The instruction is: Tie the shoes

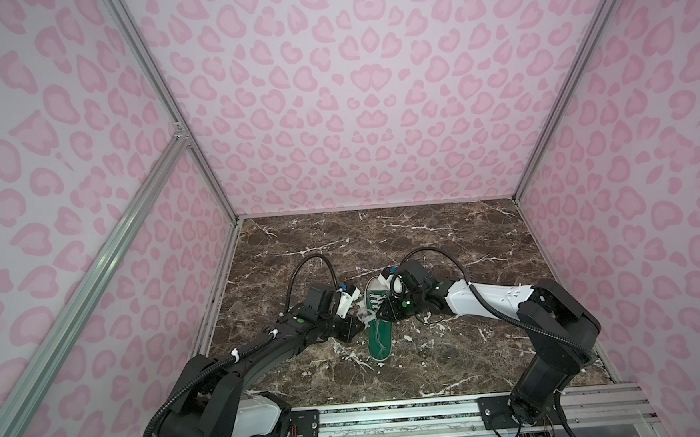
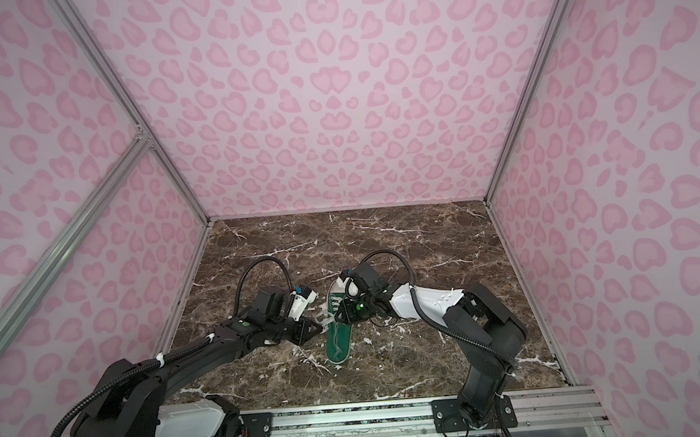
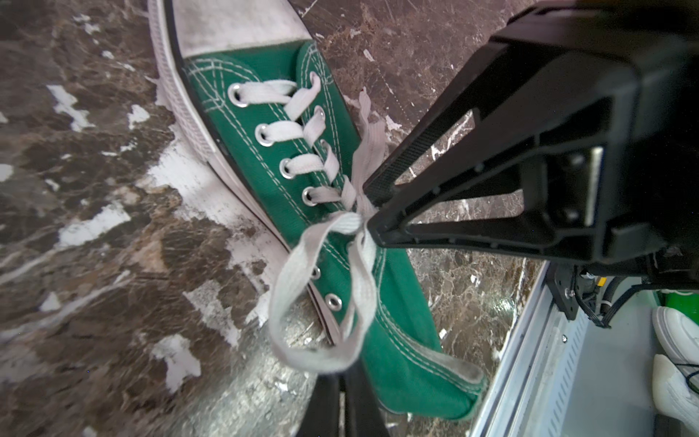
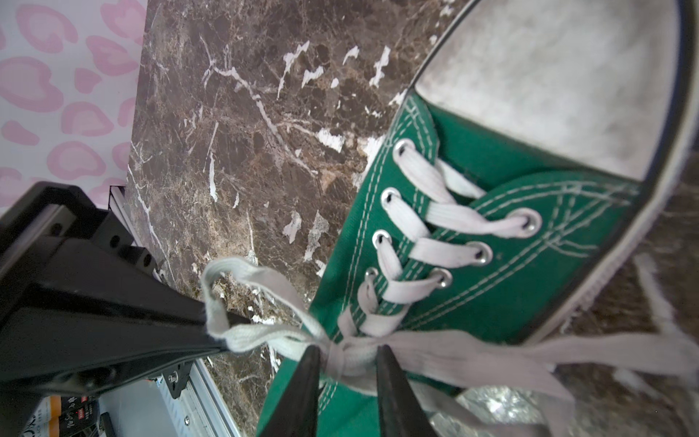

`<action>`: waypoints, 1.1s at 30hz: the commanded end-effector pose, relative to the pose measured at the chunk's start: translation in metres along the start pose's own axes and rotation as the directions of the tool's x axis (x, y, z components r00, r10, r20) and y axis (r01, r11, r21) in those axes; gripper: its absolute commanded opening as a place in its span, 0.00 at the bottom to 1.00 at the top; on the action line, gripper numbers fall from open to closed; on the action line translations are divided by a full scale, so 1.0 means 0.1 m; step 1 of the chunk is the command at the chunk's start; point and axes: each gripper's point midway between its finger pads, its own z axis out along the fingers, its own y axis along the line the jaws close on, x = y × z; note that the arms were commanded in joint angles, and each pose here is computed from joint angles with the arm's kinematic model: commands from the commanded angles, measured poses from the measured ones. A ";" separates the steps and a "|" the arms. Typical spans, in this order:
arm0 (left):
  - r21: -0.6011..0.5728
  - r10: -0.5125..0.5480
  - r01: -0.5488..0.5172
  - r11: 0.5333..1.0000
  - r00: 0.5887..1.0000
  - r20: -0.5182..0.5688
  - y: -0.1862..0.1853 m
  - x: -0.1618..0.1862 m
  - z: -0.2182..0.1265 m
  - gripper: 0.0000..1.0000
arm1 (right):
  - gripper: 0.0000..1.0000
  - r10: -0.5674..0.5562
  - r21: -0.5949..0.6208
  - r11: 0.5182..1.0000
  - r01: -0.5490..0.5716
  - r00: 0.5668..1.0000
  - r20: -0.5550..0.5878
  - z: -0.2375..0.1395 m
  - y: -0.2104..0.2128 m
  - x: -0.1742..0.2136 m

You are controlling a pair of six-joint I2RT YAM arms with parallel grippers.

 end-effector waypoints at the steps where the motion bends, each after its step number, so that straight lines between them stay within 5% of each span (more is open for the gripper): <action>1: -0.025 -0.019 0.019 1.000 1.000 0.000 0.03 0.01 -0.03 0.05 | 0.27 -0.002 0.016 1.000 0.002 1.000 0.010 0.02 -0.03 -0.02; 33: -0.196 -0.158 0.168 0.966 0.985 0.063 0.35 0.09 -0.13 0.04 | 0.25 -0.003 0.060 0.998 0.004 1.000 -0.007 0.05 -0.11 -0.01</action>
